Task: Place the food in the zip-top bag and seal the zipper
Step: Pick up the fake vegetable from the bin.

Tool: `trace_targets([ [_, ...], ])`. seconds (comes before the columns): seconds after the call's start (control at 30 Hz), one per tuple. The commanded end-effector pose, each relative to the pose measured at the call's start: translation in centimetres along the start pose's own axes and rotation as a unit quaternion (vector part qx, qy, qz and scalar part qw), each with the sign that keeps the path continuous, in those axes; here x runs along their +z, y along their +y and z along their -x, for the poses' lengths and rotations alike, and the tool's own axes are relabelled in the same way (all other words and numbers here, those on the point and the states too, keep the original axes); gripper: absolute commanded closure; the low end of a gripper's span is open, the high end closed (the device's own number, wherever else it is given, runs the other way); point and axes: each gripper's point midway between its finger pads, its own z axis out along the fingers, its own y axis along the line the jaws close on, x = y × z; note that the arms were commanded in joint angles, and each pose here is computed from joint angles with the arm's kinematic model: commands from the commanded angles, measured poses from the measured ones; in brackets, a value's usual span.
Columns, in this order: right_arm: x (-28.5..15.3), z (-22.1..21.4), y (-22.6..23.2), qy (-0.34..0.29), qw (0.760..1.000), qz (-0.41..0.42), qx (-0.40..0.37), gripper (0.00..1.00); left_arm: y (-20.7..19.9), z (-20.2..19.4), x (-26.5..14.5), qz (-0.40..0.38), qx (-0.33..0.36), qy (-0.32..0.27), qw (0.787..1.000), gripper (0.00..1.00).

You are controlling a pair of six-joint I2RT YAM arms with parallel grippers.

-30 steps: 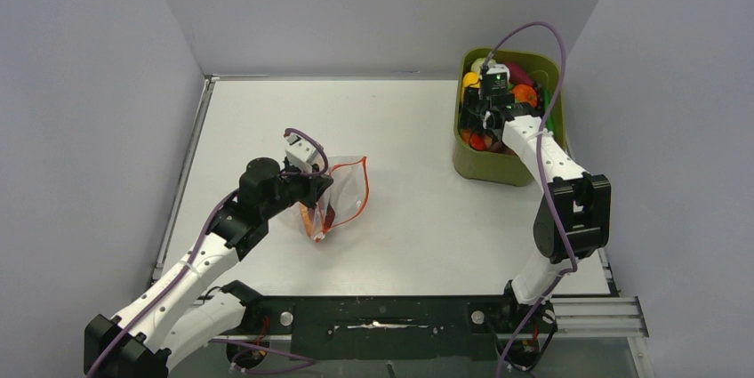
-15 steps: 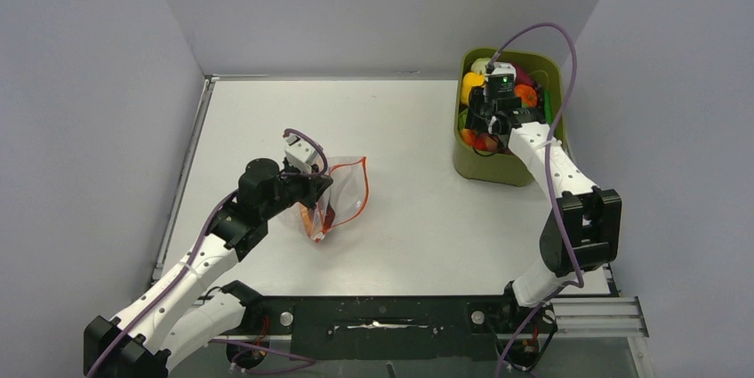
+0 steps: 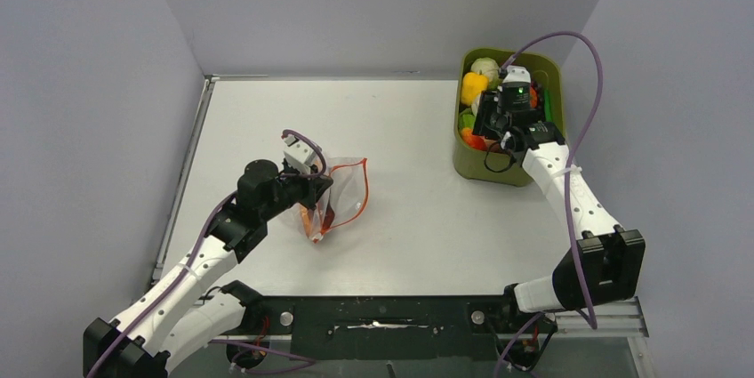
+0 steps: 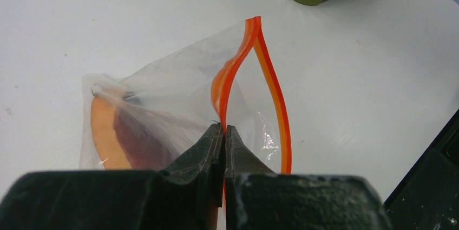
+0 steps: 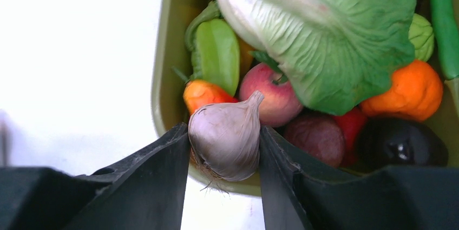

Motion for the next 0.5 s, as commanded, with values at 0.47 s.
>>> trace_targets([
  [0.47,-11.6,-2.5,17.3,-0.060,0.939,0.334,0.051,0.63,-1.3,6.4,0.3,-0.012,-0.086,-0.080,0.993,1.00],
])
